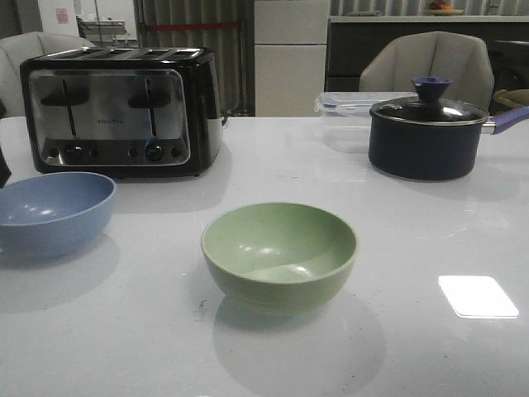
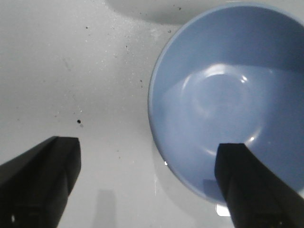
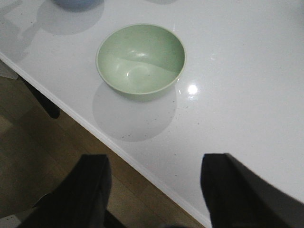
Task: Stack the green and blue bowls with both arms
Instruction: 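Lower the left gripper onto the rim of the light blue bowl, then grasp and lift the blue bowl with the left gripper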
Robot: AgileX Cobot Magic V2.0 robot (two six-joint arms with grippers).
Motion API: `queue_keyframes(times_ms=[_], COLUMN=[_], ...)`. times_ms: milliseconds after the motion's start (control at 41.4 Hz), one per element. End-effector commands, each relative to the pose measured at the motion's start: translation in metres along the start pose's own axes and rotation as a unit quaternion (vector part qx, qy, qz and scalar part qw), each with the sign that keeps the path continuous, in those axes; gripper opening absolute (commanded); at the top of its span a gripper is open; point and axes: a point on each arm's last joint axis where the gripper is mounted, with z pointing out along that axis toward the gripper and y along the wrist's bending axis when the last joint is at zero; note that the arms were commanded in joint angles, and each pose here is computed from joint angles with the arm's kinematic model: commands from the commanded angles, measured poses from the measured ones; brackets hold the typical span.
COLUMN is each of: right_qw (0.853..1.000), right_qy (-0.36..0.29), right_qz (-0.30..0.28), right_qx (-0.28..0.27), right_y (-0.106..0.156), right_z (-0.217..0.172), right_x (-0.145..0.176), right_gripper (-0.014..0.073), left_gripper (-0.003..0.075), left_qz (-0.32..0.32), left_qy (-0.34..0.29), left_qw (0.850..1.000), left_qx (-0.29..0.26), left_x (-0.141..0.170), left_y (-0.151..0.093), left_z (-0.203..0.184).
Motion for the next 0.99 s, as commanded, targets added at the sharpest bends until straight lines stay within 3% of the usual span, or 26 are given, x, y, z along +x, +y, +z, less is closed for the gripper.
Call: queue_keyframes(times_ms=[0,241,724,965], right_qw=[0.999,0.999,0.999,0.999], right_qy=[-0.046,-0.046,-0.046,-0.046], right_qz=[-0.006,-0.006,-0.006,-0.006], right_qx=[0.004,0.004,0.004,0.004], right_y=[0.000,0.000,0.000,0.000], right_z=[-0.005,-0.005,-0.005,-0.005], right_x=[-0.013,-0.013,-0.013,-0.013], right_gripper=[0.0518,0.0518,0.0518,0.0518], left_gripper=[0.0623,0.0610,0.0188,0.0092], left_qz=[-0.011,-0.012,-0.013,-0.012], left_qy=[-0.047,-0.030,-0.023,-0.033], left_qw=[0.999,0.999,1.000,0.999], left_qx=[0.000,0.000,0.000,0.001], left_x=[-0.021,-0.031,-0.031,-0.032], left_y=[0.002,0.004,0.004,0.003], left_z=[-0.002,0.024,0.032,0.022])
